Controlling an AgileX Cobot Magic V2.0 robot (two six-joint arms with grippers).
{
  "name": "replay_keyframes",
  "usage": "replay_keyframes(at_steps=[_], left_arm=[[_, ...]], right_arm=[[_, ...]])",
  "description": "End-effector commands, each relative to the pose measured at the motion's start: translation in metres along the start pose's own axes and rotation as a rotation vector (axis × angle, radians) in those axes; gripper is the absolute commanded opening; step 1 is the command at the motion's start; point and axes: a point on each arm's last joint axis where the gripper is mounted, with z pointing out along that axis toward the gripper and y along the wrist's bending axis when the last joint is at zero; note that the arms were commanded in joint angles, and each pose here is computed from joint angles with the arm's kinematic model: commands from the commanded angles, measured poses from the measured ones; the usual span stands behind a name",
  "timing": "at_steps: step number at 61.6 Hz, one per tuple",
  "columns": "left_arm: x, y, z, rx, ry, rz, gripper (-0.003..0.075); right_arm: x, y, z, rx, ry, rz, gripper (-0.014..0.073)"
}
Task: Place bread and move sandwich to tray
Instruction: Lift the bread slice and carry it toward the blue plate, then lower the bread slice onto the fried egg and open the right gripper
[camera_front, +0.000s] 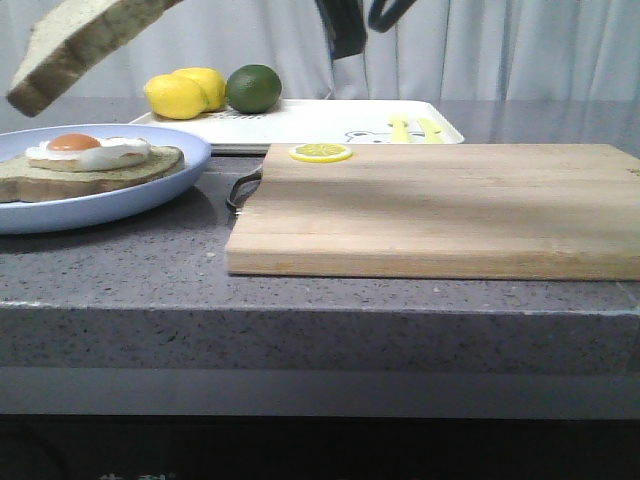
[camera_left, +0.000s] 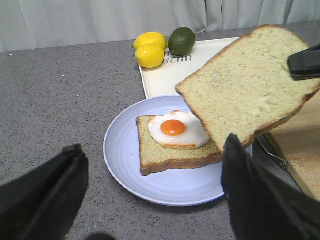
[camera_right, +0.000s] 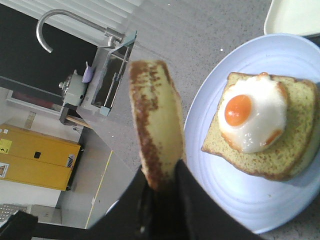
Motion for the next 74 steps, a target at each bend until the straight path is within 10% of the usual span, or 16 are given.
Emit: replay_keyframes(at_steps=[1,28,74], left_arm=[[-0.015,0.000,-0.002,0.000,-0.096,0.000,0.0544],[-0.015,0.000,-0.002,0.000,-0.097,0.000,0.0544],[-0.015,0.000,-0.002,0.000,-0.098,0.000,0.0544]], right_arm=[[-0.014,0.031,0.001,-0.109,-0.075,0.120,-0.0053],[-0.018,0.017,0.056,-0.019,-0.126,0.421,-0.0053],[-0.012,0.009,0.088,0.014,-0.123,0.420,-0.0041]])
